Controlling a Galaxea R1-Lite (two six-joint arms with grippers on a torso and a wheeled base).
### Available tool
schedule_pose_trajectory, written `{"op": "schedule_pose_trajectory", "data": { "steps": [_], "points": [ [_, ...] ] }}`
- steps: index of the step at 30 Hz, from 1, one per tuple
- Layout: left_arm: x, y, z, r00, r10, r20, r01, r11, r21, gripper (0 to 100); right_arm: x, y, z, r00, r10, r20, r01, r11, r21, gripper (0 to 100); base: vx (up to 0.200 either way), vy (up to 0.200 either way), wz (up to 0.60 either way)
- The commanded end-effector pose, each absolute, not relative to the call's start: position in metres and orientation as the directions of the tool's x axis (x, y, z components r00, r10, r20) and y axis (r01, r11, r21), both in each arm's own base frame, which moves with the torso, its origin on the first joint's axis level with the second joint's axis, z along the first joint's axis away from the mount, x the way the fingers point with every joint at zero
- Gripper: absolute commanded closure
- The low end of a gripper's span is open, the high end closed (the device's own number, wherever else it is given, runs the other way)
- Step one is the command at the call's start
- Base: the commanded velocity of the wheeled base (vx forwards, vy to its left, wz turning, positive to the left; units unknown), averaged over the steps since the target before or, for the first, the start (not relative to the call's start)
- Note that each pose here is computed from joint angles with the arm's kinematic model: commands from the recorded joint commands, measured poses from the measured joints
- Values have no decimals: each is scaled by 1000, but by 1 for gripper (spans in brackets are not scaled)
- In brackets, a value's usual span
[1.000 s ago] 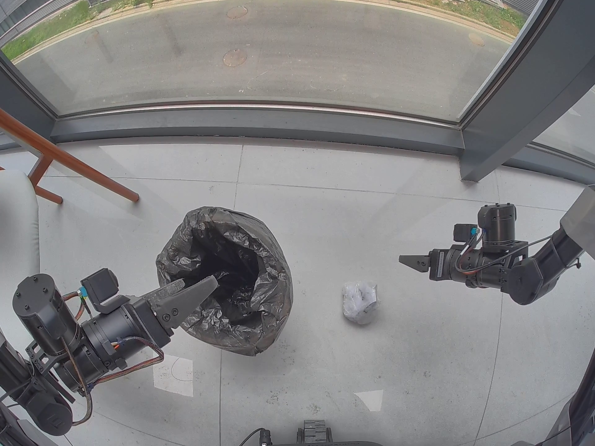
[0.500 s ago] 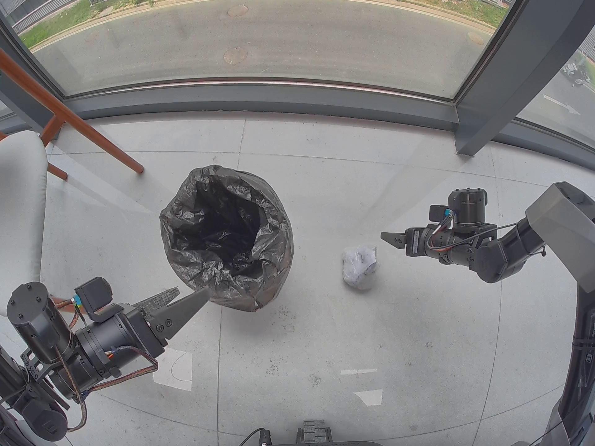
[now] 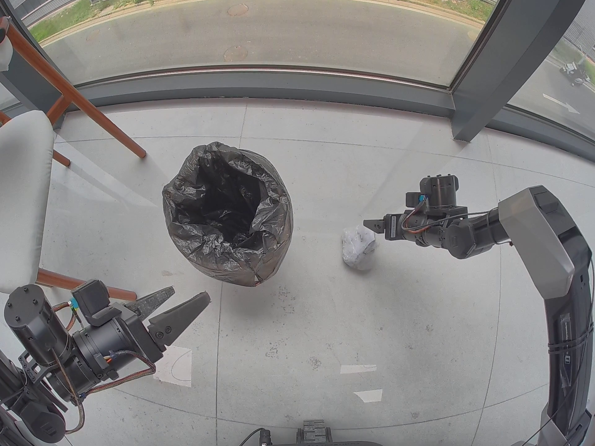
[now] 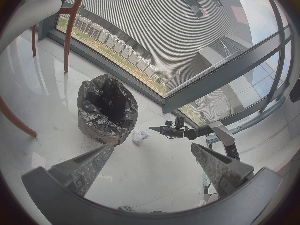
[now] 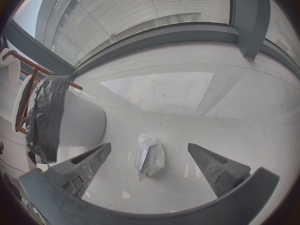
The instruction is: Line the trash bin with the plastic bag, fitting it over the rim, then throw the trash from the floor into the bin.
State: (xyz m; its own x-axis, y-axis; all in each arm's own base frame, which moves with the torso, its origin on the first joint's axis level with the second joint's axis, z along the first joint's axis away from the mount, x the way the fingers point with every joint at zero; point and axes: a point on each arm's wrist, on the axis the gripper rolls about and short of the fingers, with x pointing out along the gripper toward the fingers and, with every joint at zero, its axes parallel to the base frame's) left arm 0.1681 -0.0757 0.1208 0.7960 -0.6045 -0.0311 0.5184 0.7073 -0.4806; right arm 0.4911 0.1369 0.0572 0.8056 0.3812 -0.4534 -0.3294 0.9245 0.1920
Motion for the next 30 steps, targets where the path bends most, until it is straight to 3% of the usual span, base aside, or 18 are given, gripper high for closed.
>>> {"op": "schedule_pose_trajectory", "data": {
  "steps": [1, 6, 12, 13, 17, 19, 23, 26, 27, 28, 30],
  "points": [
    [166, -74, 121, 801, -598, -21, 518, 711, -476, 0, 517, 159, 14, 773, 385, -503, -343, 922, 179, 0, 0, 0, 0],
    [167, -70, 121, 814, -581, -21, 503, 722, -476, 0, 513, 164, -33, 700, 370, -610, -335, 926, 177, 0, 0, 0, 0],
    [167, -70, 121, 816, -578, -21, 500, 722, -479, 0, 512, 162, -57, 683, 349, -642, -321, 932, 166, 0, 0, 0, 0],
    [167, -70, 121, 816, -578, -21, 500, 722, -479, 0, 512, 161, -63, 680, 346, -647, -319, 933, 163, 100, 0, 0, 0],
    [167, -70, 121, 816, -578, -21, 500, 723, -477, 0, 512, 163, -77, 684, 350, -640, -330, 931, 156, 100, 0, 0, 0],
    [167, -70, 121, 816, -578, -21, 500, 723, -477, 0, 511, 168, -56, 690, 355, -631, -338, 929, 154, 100, 0, 0, 0],
    [166, -69, 123, 816, -578, -12, 504, 721, -475, 0, 490, 167, 83, 715, 369, -594, -345, 925, 159, 100, 0, 0, 0],
    [166, -69, 123, 817, -577, -10, 503, 721, -476, 0, 454, 152, 163, 690, 368, -623, -342, 924, 167, 100, 0, 0, 0],
    [166, -69, 123, 816, -578, -10, 504, 720, -476, 0, 452, 151, 167, 690, 367, -624, -341, 925, 168, 100, 0, 0, 0],
    [166, -69, 124, 817, -577, -9, 504, 721, -476, 0, 425, 135, 209, 678, 367, -637, -335, 925, 178, 100, 0, 0, 0],
    [166, -69, 124, 818, -576, -9, 503, 722, -475, 0, 401, 121, 240, 662, 386, -643, -339, 919, 202, 100, 0, 0, 0]
  ]
}}
